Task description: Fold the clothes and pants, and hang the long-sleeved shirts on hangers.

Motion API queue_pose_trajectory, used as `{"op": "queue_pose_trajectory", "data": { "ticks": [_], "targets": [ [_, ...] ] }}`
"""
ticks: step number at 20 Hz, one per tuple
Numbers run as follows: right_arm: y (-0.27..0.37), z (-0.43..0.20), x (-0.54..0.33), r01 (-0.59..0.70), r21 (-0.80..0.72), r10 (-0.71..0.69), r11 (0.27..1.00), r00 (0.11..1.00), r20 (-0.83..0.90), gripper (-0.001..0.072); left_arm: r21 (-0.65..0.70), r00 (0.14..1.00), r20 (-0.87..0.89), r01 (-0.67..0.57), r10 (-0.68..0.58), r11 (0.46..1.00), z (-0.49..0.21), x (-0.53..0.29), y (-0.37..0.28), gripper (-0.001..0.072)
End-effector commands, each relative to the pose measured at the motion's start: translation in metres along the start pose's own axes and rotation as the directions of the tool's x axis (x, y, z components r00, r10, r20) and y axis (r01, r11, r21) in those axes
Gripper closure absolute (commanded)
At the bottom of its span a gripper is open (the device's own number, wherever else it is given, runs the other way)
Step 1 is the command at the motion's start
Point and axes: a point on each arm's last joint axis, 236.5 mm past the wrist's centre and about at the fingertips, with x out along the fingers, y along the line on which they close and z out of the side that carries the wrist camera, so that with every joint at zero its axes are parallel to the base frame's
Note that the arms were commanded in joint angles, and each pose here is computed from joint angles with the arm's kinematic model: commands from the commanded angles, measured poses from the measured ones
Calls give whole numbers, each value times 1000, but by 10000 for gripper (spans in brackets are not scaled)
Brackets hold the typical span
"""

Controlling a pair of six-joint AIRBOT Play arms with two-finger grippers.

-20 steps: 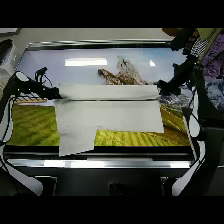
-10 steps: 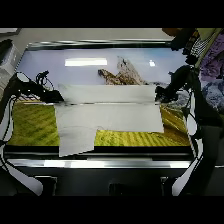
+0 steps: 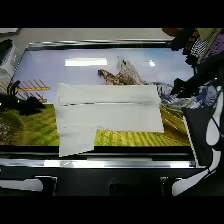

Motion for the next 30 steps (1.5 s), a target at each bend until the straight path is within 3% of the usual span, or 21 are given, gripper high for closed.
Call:
{"op": "queue_pose_trajectory", "data": {
  "ticks": [1,6,12,22,30],
  "targets": [
    [8,-34,-13,-110,-11,110,994,994,14,286,-107,999,21,47,-45,993,-71,9,15,241],
    [12,-79,-1,-117,14,116,993,991,58,287,-100,993,-70,92,-99,991,-137,49,-3,243],
    [22,-91,-23,-105,-23,107,994,988,114,288,10,987,-143,80,-78,997,-157,76,-17,263],
    [23,-96,-30,-95,-34,99,995,988,120,288,30,990,-143,13,-9,999,-160,82,1,262],
    [23,-94,-30,-93,-34,97,995,987,129,289,-33,996,-78,31,-33,999,-150,65,8,262]
  ]
}}
